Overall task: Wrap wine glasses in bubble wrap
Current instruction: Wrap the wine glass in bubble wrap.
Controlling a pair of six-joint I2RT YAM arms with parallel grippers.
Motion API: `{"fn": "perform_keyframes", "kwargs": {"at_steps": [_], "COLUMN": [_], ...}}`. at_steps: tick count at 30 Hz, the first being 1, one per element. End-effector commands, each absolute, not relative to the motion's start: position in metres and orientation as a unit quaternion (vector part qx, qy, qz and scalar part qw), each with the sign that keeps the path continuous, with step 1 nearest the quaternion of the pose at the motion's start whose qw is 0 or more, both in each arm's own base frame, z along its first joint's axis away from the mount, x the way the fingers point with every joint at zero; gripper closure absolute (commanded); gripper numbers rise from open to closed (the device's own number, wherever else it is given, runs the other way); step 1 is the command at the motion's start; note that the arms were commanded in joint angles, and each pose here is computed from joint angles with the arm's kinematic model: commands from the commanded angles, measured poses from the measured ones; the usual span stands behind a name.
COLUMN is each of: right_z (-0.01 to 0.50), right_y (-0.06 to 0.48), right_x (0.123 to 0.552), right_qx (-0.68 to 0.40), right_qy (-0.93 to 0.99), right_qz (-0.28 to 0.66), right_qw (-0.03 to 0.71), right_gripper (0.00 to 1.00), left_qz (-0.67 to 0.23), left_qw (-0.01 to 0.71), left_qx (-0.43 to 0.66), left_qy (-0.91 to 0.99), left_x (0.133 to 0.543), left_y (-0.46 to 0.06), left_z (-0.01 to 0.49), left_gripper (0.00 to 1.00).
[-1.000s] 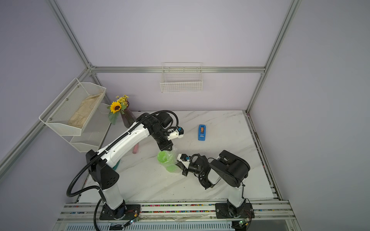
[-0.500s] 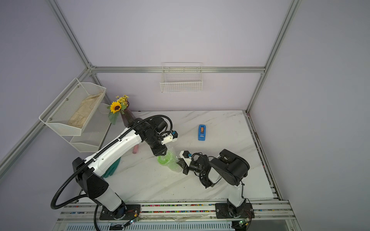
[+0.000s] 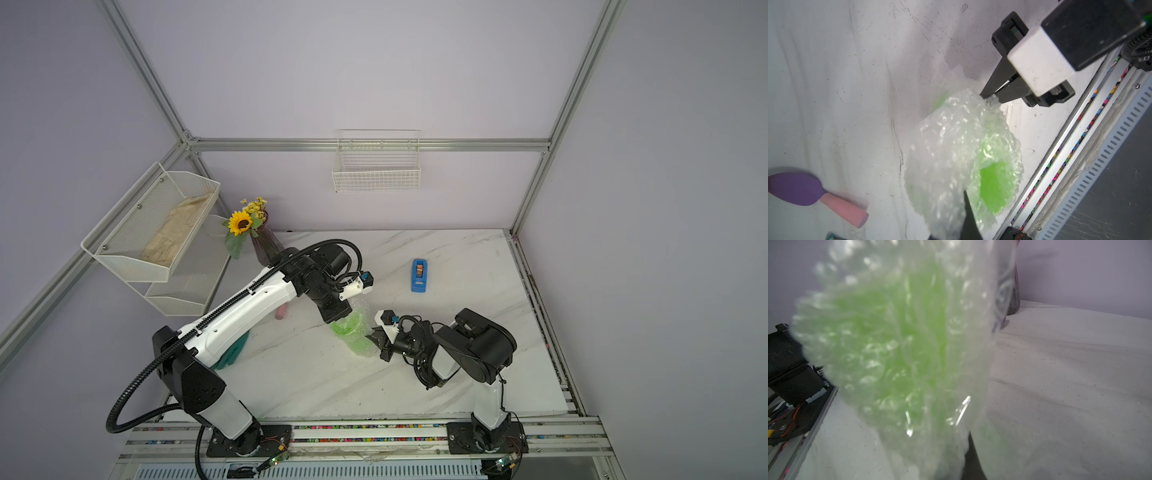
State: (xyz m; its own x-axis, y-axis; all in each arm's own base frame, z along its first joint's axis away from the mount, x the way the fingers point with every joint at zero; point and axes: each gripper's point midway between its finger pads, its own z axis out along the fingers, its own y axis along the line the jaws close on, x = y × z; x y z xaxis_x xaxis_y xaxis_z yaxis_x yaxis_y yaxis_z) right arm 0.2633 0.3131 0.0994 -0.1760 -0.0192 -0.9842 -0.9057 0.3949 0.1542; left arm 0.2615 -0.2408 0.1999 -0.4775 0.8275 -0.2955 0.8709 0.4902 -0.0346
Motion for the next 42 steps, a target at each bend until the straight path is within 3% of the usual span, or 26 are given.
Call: {"fn": "perform_keyframes", "kwargs": {"at_steps": [1, 8, 14, 17, 20, 24, 30, 32, 37, 42], "right_z": [0.094, 0.096, 0.094, 0.094, 0.093, 0.089, 0.084, 0.088, 0.104, 0.124], "right_y": [0.313, 0.313, 0.313, 0.313, 0.313, 0.31, 0.308, 0.308, 0.307, 0.299], "right_x": [0.267, 0.268, 0.268, 0.268, 0.271, 0.274, 0.277, 0.277, 0.275, 0.275], "right_qx": [-0.349, -0.347, -0.346, -0.347, -0.344, -0.341, -0.336, -0.336, -0.339, -0.329], "right_qy": [0.652, 0.651, 0.654, 0.653, 0.659, 0.668, 0.679, 0.676, 0.663, 0.664], "right_qz": [0.422, 0.429, 0.43, 0.429, 0.423, 0.41, 0.403, 0.404, 0.404, 0.395], "right_qw": [0.524, 0.521, 0.517, 0.519, 0.518, 0.519, 0.513, 0.516, 0.531, 0.544], "right_gripper": [1.0, 1.0, 1.0, 1.0, 1.0, 1.0, 0.98, 0.86, 0.44, 0.18], "left_qz": [-0.119, -0.095, -0.091, -0.086, -0.074, -0.066, -0.037, -0.025, -0.011, 0.008], "left_qw": [0.077, 0.02, -0.016, -0.011, 0.025, 0.106, 0.242, 0.282, 0.367, 0.4], "left_qx": [0.501, 0.499, 0.492, 0.492, 0.489, 0.48, 0.438, 0.416, 0.366, 0.321], "left_qy": [0.854, 0.861, 0.866, 0.866, 0.869, 0.868, 0.865, 0.864, 0.855, 0.859], "left_x": [0.25, 0.253, 0.25, 0.252, 0.261, 0.276, 0.292, 0.298, 0.308, 0.319], "left_y": [-0.252, -0.253, -0.252, -0.251, -0.249, -0.249, -0.232, -0.224, -0.211, -0.189], "left_z": [0.172, 0.124, 0.095, 0.096, 0.119, 0.18, 0.267, 0.287, 0.315, 0.317], "left_gripper": [1.0, 1.0, 0.91, 0.75, 0.58, 0.43, 0.29, 0.26, 0.18, 0.13]}}
